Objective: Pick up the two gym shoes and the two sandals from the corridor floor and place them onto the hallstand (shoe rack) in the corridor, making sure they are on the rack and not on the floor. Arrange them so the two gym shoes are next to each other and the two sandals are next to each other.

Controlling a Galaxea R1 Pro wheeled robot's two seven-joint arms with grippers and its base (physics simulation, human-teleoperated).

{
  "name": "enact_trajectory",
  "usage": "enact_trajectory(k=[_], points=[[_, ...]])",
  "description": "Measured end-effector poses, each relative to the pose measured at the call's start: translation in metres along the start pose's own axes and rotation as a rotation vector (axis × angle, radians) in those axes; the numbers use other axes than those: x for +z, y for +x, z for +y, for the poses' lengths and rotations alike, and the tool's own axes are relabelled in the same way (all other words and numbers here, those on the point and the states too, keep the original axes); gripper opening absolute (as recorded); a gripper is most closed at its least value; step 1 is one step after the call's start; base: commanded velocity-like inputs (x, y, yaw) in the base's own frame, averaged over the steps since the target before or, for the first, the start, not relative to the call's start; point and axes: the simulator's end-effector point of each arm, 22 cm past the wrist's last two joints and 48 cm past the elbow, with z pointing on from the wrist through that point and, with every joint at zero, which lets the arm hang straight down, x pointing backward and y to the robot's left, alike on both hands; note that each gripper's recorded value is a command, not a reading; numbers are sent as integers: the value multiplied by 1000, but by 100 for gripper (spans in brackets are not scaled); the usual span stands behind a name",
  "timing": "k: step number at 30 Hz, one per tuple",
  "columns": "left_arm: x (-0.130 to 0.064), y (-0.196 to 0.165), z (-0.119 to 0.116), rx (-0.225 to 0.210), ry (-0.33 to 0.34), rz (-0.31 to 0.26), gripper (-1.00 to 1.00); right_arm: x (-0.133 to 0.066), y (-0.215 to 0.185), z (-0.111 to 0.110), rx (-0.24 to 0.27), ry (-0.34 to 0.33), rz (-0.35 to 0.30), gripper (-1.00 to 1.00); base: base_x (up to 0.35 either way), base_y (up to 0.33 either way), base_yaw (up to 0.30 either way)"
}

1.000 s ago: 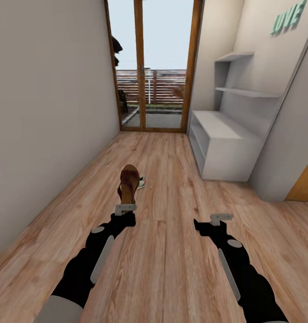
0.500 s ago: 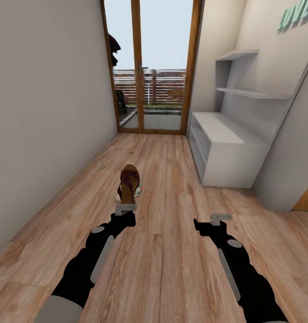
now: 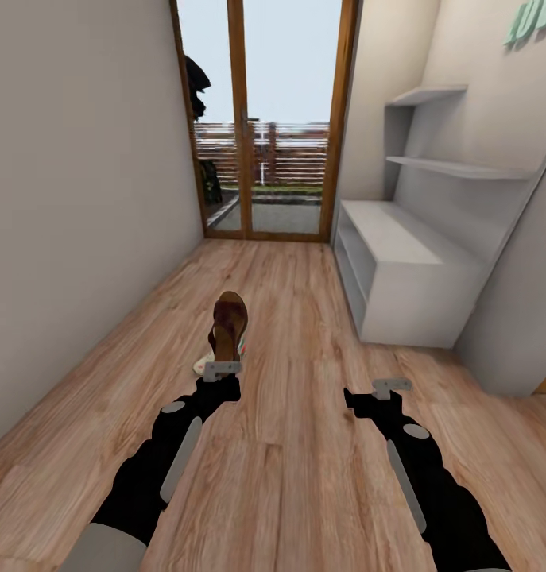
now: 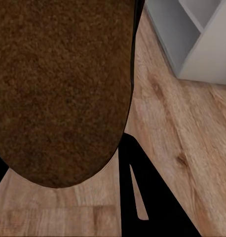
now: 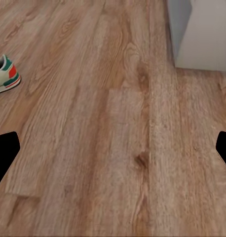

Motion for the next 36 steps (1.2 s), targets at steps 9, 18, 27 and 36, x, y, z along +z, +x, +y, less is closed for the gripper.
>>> enact_trajectory(k=[9, 18, 27, 36], points=[[0, 0, 0, 0, 0, 0, -100, 0, 0, 0, 0, 0, 0, 100, 343, -92, 186], [0, 0, 0, 0, 0, -1, -100, 0, 0, 0, 0, 0, 0, 100, 332, -118, 291], [0, 0, 0, 0, 0, 0, -100, 0, 0, 0, 0, 0, 0, 100, 304, -172, 296], [0, 0, 0, 0, 0, 0, -100, 0, 0, 0, 0, 0, 0, 100, 289, -178, 296]])
